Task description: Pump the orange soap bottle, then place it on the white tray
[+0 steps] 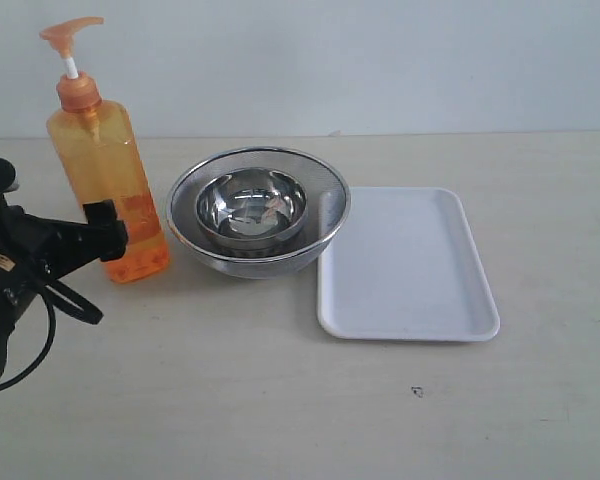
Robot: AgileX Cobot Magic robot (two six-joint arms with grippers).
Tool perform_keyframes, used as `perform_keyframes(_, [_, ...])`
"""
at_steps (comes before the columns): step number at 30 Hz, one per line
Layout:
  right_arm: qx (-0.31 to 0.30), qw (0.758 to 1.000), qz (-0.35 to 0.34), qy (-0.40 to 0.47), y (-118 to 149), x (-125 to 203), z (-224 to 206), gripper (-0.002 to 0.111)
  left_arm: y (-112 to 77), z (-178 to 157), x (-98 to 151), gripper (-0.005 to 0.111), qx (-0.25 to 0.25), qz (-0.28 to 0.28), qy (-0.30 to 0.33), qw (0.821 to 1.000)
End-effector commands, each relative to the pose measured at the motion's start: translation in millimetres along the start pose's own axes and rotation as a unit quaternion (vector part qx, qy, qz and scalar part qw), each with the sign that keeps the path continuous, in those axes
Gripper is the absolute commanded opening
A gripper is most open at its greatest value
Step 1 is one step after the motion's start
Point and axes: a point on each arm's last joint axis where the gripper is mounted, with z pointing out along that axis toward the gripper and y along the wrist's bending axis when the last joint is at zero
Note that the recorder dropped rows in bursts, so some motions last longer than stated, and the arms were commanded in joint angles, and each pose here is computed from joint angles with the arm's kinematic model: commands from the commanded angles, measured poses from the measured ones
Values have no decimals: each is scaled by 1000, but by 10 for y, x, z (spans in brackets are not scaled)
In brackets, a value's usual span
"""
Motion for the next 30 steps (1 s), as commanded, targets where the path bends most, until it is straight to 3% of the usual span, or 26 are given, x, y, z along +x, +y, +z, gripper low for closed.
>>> perform_keyframes(1, [2,1000,-2,-5,-2,-8,-4,0,-158,-14,20,109,82,-3,12,997])
perform_keyframes(5, [2,1000,-2,-5,-2,-8,-4,0,-278,-42,-11,109,150,18,-9,989])
perform_keyframes(15, [2,1000,-2,-5,-2,-8,-4,0,-256,-48,-173,109,137,-6,-94,986])
perform_keyframes(30, [2,1000,-2,-5,-2,-8,-4,0,-322,18,-263,109,138,-10,-110,984])
